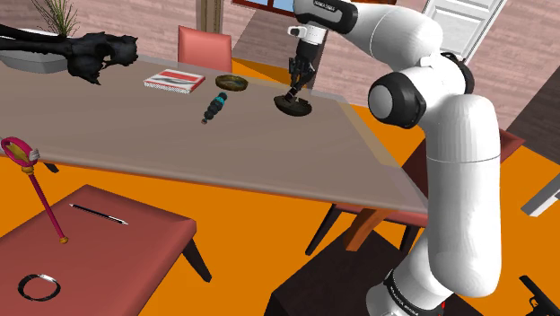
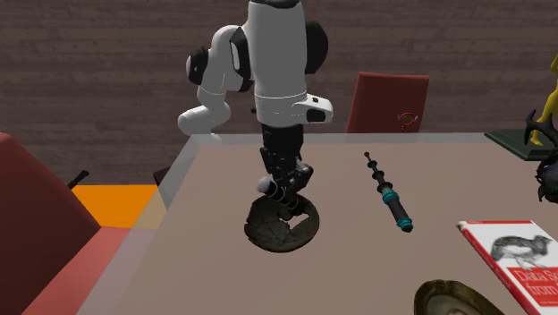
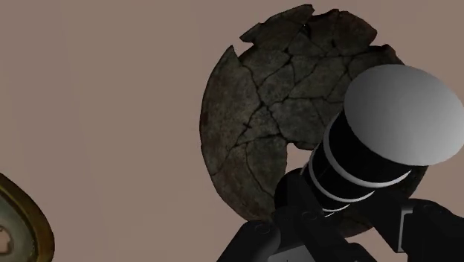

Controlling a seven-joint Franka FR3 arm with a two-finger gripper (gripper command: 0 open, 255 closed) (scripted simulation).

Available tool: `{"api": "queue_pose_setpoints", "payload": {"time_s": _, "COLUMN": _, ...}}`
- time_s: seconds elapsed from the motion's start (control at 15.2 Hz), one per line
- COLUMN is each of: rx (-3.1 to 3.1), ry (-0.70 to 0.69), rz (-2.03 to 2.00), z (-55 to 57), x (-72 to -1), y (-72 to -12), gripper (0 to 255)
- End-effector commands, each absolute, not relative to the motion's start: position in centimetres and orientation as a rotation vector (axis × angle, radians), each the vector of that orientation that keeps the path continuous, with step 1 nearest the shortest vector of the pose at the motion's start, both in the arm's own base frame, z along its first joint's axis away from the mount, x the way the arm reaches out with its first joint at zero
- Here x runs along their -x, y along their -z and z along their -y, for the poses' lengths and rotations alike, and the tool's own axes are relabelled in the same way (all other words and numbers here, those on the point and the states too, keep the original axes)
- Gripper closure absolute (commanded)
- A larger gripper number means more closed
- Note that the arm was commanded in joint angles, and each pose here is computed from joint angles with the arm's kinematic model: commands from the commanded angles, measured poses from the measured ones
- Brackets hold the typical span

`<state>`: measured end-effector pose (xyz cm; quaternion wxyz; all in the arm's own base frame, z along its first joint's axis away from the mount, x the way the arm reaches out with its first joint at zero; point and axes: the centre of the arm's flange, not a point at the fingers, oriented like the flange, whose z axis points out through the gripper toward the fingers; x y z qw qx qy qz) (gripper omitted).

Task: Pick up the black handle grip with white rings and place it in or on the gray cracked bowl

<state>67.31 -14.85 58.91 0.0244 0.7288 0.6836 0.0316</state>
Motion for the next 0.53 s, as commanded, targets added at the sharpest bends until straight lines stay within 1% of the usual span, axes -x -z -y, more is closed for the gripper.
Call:
{"api": "queue_pose_setpoints", "payload": {"time_s": 0.0, "rx": -2.269, "ry": -0.098, "rz": -2.098, "z": 15.5, "x": -67.1, "y": -58.2, "gripper": 255}}
{"api": "queue_pose_setpoints", "payload": {"time_s": 0.46, "rx": -2.269, "ry": -0.098, "rz": -2.098, "z": 15.5, "x": -67.1, "y": -54.5, "gripper": 255}}
